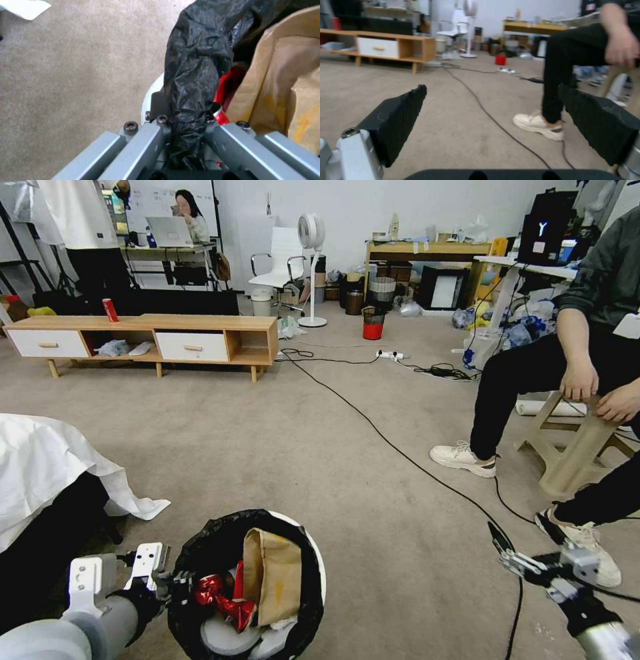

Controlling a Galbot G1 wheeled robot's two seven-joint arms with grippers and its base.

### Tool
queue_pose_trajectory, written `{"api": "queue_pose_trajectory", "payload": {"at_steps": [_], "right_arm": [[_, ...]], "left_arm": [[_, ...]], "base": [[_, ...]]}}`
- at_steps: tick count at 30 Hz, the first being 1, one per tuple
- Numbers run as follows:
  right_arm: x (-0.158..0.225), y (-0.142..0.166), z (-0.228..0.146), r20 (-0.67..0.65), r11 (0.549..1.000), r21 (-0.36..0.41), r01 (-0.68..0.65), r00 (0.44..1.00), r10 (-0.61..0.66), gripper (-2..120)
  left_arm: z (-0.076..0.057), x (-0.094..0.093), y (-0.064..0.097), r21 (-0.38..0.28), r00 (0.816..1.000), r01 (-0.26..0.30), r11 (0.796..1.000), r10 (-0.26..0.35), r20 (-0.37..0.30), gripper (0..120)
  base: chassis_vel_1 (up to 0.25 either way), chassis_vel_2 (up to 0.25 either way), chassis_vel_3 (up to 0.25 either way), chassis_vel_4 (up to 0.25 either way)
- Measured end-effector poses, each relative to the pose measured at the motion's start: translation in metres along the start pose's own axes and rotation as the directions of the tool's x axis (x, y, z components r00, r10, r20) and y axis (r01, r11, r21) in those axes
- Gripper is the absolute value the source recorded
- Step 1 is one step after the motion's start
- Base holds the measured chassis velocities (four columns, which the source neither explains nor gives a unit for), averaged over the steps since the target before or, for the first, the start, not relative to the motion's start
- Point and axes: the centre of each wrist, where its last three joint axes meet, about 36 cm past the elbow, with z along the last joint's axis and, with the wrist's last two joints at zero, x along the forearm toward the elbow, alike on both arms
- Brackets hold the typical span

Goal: Pick up the trash bin and place the garbage on the floor into it.

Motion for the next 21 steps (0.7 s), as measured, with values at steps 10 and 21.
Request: {"api": "queue_pose_trajectory", "payload": {"at_steps": [10, 21], "right_arm": [[0.005, 0.015, 0.002, 0.060, 0.999, 0.002, -0.043, 0.997, 0.043, 100], [-0.002, 0.019, 0.001, 0.099, 1.000, -0.002, -0.027, 0.995, 0.027, 100]], "left_arm": [[0.005, 0.000, -0.001, 0.006, 1.000, 0.005, 1.000, -0.006, 0.013, 1], [0.010, 0.002, -0.005, 0.037, 0.999, -0.001, 0.999, 0.000, 0.033, 1]], "base": [[0.000, 0.000, 0.000, 0.000], [0.000, 0.000, 0.000, 0.000]]}}
